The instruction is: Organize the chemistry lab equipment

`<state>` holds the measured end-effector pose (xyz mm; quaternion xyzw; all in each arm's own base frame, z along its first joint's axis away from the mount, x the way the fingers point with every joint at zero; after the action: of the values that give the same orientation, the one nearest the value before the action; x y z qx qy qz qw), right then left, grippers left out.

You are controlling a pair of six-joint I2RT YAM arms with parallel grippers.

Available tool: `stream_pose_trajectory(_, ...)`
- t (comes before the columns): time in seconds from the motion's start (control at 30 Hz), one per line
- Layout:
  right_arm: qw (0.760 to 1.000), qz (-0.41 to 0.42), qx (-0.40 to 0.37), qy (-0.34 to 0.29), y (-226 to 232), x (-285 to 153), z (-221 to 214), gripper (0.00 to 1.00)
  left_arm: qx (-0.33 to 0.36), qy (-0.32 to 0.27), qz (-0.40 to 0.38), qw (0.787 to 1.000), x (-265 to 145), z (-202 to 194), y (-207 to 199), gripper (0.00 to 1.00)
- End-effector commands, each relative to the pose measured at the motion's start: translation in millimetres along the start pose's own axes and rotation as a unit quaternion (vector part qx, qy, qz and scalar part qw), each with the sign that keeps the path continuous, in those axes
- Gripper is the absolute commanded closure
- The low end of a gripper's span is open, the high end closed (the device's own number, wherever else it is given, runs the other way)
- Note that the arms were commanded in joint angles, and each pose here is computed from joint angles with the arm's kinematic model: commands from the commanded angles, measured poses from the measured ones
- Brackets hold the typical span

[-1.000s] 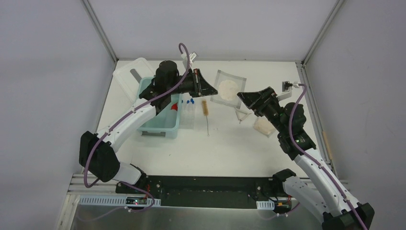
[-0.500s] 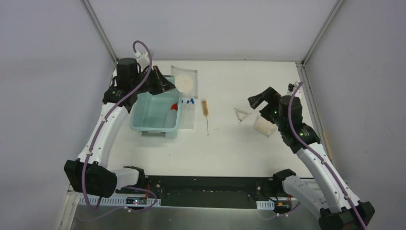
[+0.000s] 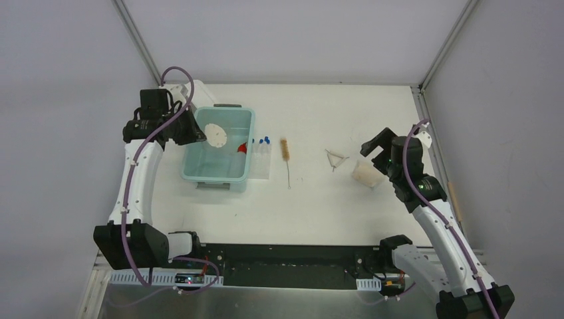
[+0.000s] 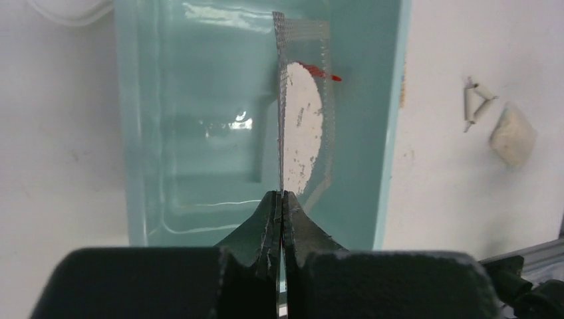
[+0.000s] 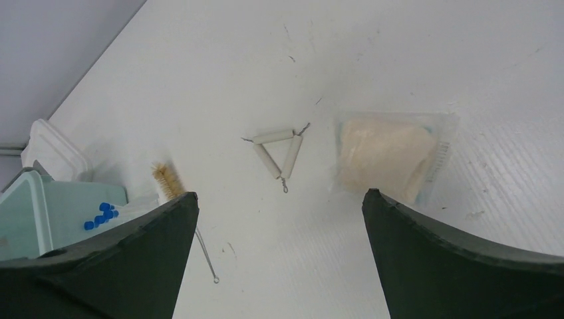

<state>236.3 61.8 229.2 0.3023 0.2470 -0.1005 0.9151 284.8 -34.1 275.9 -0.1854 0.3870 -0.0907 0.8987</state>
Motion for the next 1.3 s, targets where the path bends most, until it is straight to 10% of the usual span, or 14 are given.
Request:
stream_pose_trajectory(0.0, 1.000, -0.011, -0.006, -0.028, -7, -3, 7, 0.02, 0.031, 0.039, 0.057, 0.997, 1, -11, 23, 1.00)
stream_pose_trajectory(0.6, 1.000, -0.023, 0.018, 0.003, -16, 19, -17, 0.04, 0.013, 0.157, -0.035, 0.987, 68, -43, 9, 0.98)
stream_pose_trajectory(1.27, 0.993, -0.115, -0.029, 0.020, -48, 34, -28, 0.03, 0.043, 0.145, 0.034, 0.988, 68, -43, 19, 0.24)
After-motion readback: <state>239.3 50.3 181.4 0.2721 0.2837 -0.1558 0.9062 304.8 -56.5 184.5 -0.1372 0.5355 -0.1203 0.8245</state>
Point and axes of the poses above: each gripper's point midway between its finger pads, its own x axis out along the fingers, its own y axis along the line the jaws close on, z = x × y, the point moved 5 cm from there along -x, back along the fingers
